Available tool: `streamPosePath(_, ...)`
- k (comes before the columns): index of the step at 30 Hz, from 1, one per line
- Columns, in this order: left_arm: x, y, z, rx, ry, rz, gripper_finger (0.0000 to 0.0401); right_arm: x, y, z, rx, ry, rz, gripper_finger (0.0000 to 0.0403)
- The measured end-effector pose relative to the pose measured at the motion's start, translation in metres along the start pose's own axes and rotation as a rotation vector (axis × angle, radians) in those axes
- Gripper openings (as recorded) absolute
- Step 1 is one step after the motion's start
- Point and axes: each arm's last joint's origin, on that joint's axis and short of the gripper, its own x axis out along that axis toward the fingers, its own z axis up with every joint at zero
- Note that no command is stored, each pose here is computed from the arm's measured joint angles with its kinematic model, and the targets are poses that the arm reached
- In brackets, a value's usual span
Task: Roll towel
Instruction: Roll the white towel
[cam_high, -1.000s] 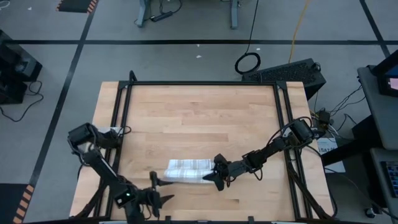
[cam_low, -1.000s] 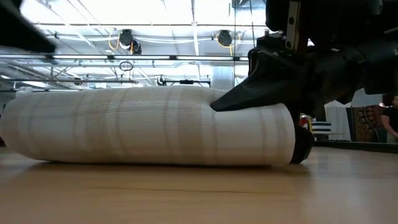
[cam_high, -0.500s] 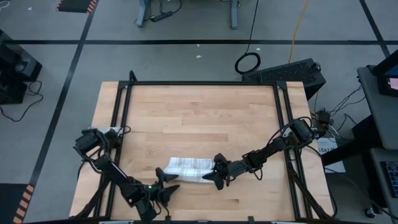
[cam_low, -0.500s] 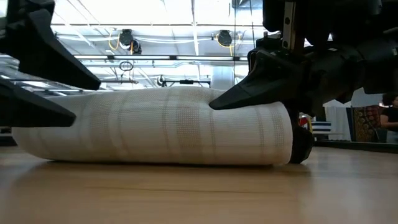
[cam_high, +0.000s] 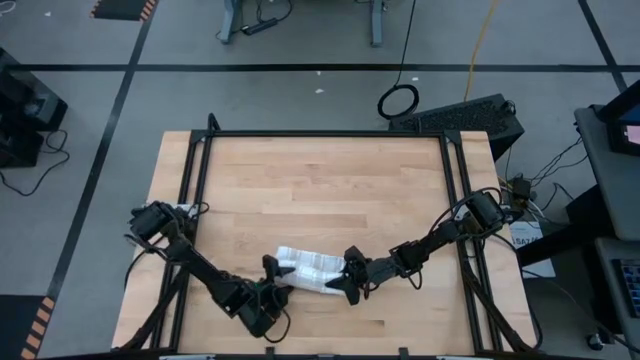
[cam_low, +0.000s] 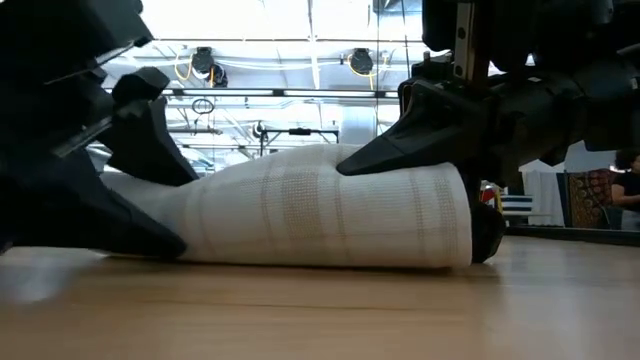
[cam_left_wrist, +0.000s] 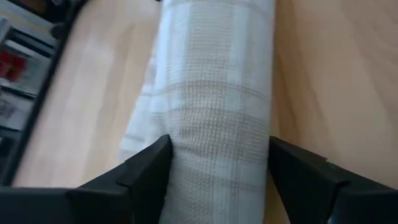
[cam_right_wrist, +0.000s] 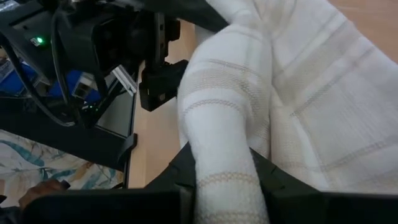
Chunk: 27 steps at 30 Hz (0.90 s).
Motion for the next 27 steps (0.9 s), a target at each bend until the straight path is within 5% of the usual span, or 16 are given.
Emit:
streamPosePath(7, 0.013, 0.01, 0.003, -0.111, 0.072, -0.106, 0.0223, -0.001, 0.002, -0.001, -0.068, 0.028, 0.015, 0.0095)
streamPosePath(14, 0.007, 0.019, 0.011, -0.146, 0.082, -0.205, 0.0154, -0.021, 0.01, 0.006, -0.237, 0.163, -0.073, 0.0211)
streamPosePath(20, 0.006, 0.032, 0.017, -0.165, 0.109, -0.316, 0.0132, -0.058, 0.031, 0.021, -0.406, 0.211, -0.151, 0.0292)
streamPosePath(27, 0.02, 0.046, 0.02, -0.231, 0.164, -0.44, 0.013, -0.085, 0.064, 0.019, -0.645, 0.083, -0.111, 0.0309)
